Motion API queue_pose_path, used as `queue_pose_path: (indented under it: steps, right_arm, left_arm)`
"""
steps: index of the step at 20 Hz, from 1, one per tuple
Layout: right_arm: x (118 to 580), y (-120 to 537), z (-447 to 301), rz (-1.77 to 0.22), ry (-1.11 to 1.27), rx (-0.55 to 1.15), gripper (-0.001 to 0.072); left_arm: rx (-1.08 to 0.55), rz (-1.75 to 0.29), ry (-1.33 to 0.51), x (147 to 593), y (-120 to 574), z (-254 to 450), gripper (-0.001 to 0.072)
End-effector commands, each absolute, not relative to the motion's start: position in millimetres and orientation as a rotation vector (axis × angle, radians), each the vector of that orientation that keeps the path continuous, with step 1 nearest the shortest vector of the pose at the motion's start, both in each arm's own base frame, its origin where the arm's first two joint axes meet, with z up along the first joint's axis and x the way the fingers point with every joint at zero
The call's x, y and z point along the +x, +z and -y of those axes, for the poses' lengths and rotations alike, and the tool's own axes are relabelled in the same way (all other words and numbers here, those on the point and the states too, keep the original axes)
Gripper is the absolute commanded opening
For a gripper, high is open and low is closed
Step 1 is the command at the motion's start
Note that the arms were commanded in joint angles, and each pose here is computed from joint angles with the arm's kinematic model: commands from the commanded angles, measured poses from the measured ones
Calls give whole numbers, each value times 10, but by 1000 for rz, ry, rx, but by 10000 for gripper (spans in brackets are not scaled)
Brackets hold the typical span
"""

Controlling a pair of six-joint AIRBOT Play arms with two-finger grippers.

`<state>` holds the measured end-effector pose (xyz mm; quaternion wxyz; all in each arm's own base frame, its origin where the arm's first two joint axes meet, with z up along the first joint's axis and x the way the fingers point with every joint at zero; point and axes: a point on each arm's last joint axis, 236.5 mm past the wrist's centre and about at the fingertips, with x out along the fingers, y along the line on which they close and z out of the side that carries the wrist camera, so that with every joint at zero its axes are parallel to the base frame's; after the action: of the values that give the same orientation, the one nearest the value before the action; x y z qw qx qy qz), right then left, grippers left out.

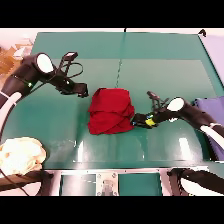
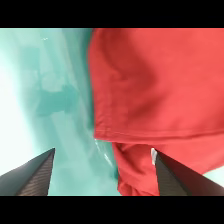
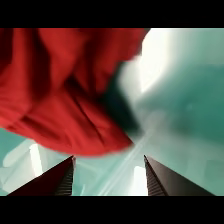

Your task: Fold the shirts.

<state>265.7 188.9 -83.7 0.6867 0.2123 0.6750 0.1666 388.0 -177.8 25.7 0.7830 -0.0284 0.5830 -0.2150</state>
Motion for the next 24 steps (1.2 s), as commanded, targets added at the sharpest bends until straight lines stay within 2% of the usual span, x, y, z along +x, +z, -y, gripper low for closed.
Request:
queue_pose_path:
  steps: [1, 2, 3, 4, 6, 9, 12, 15, 18, 21, 22, 23, 24]
  right_arm:
    - [2695, -1132, -2241, -1527, 436, 497, 496]
    - [2720, -1170, -2272, -1537, 459, 487, 439]
    - [2715, -1158, -2297, -1548, 504, 456, 169]
    - [2695, -1092, -2305, -1556, 560, 426, 18]
    - [2734, -909, -2094, -1581, 593, 368, 18]
    - [3093, -648, -1141, -1539, 368, 292, 18]
    - [3297, -527, -469, -1481, 220, 369, 18]
    - [3267, -579, -369, -1489, 204, 385, 18]
    - [3272, -587, -407, -1489, 214, 373, 18]
    - [3278, -586, -413, -1486, 215, 372, 18]
    - [3278, -586, -413, -1486, 215, 372, 18]
    - [3278, -586, -411, -1486, 215, 372, 18]
    - [3278, -586, -411, -1486, 215, 372, 18]
  left_arm:
    - [-127, -1277, -435, 3890, 25, 1719, 718]
    - [-129, -1287, -435, 3881, -6, 1721, 718]
    - [-130, -1290, -435, 3882, -17, 1725, 718]
    - [-132, -1282, -434, 3900, -12, 1727, 718]
    - [-137, -1251, -428, 3971, 9, 1734, 718]
    - [-177, -1200, -431, 4085, 63, 1799, 717]
    - [-294, -1188, -494, 4111, -22, 2111, 717]
    - [-369, -1284, -612, 3823, -405, 2648, 717]
    - [-339, -1363, -725, 3449, -653, 3137, 717]
    - [-317, -1325, -725, 3446, -770, 3354, 710]
    - [-313, -1314, -713, 3480, -823, 3363, 520]
    - [-313, -1316, -701, 3501, -887, 3355, 400]
    - [-308, -1321, -693, 3509, -946, 3341, 400]
